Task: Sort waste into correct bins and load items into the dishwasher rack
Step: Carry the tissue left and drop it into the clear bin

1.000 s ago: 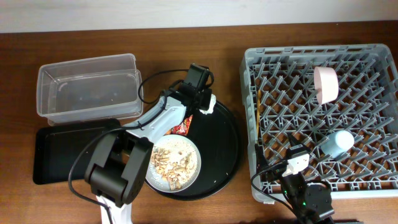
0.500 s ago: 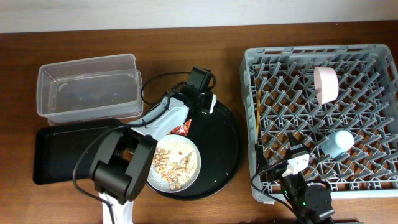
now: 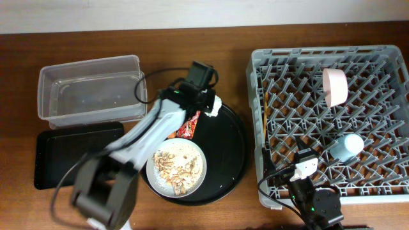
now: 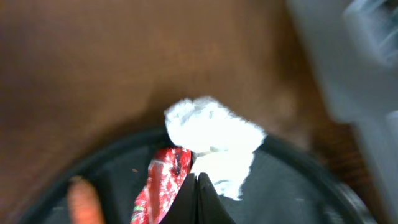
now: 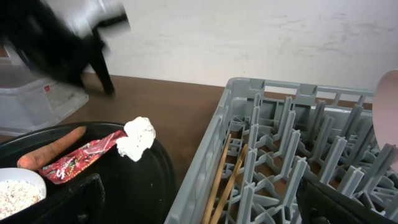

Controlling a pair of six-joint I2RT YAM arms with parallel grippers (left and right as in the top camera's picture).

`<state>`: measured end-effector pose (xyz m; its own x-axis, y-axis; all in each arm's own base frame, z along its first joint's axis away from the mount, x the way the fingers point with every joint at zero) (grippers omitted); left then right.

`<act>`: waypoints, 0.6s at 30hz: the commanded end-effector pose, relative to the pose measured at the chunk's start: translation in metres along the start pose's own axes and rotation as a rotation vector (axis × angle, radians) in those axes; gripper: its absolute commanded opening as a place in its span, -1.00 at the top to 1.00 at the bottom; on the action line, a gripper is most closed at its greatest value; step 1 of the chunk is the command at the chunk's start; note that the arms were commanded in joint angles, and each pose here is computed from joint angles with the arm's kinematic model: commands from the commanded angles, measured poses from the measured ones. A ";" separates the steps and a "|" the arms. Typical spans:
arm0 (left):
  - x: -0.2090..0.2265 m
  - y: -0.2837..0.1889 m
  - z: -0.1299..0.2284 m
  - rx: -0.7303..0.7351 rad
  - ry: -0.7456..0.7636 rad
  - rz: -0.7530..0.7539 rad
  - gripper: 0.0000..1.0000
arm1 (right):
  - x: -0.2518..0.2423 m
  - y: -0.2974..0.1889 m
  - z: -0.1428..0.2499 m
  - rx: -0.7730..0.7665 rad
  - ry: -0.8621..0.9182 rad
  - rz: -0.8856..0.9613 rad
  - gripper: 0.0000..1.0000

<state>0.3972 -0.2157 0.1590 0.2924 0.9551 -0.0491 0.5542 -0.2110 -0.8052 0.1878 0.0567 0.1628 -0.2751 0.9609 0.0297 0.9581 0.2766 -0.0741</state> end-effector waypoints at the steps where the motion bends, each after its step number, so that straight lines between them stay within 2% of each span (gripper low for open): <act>1: -0.003 -0.052 -0.033 -0.132 -0.029 0.057 0.76 | -0.002 0.000 0.003 0.002 0.000 0.008 -0.96; 2: -0.005 -0.052 -0.031 -0.122 -0.023 0.061 0.48 | -0.002 0.000 0.003 0.002 0.000 0.008 -0.96; 3: -0.007 -0.045 -0.022 -0.083 -0.011 0.057 0.35 | -0.002 0.000 0.003 0.002 0.000 0.009 -0.96; 4: -0.009 -0.039 -0.014 -0.052 -0.003 0.054 0.30 | -0.002 0.000 0.003 0.002 0.000 0.008 -0.96; 10: -0.025 0.029 0.038 0.133 0.049 0.037 -0.33 | -0.002 0.000 0.003 0.002 0.000 0.009 -0.96; 18: -0.035 0.094 0.077 0.244 0.050 0.097 -0.30 | -0.002 0.000 0.003 0.002 0.000 0.008 -0.96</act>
<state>0.3836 -0.2485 0.0625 0.3611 0.9297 -0.0733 0.3752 -0.2168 -0.9012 0.1878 0.0567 0.1628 -0.2751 0.9609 0.0300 0.9581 0.2766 -0.0745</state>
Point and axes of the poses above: each gripper's point midway between its finger pads, its own y axis out along the fingers, its own x axis along the line the jaws close on, z = x × y, the point moved 5 cm from there along -y, back along the fingers, and after that the axes turned 1 degree about y, right-handed, at the moved point
